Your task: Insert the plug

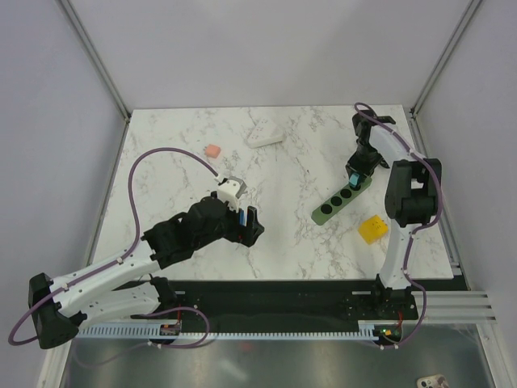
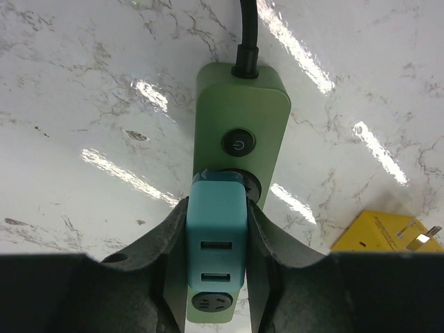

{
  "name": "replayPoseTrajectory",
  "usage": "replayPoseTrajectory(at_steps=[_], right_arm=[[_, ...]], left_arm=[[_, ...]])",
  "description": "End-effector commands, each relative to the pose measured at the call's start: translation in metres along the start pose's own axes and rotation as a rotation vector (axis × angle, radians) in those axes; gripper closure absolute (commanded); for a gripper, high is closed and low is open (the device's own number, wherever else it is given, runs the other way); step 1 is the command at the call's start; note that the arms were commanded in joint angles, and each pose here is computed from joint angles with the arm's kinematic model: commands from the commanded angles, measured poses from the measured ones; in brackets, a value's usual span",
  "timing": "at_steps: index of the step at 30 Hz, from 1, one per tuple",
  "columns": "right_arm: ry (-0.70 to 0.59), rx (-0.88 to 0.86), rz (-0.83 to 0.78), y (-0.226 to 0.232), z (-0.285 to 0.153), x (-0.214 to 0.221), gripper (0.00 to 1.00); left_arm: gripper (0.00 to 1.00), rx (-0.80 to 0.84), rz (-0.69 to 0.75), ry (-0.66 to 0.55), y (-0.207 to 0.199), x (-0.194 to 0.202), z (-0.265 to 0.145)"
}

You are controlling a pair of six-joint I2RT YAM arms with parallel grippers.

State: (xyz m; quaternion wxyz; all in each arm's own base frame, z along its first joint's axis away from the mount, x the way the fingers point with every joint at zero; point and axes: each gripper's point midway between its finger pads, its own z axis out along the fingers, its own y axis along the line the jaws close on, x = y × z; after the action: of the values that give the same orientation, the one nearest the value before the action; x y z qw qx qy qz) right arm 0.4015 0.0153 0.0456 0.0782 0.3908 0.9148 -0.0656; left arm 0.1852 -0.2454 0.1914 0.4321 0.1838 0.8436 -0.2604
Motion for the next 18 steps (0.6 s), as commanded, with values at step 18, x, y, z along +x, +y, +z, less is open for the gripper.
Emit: replayPoseTrajectory(at_steps=[18], right_arm=[[-0.196, -0.054, 0.02, 0.035, 0.067, -0.01, 1.0]], left_arm=[[0.06, 0.003, -0.025, -0.045, -0.003, -0.014, -0.003]])
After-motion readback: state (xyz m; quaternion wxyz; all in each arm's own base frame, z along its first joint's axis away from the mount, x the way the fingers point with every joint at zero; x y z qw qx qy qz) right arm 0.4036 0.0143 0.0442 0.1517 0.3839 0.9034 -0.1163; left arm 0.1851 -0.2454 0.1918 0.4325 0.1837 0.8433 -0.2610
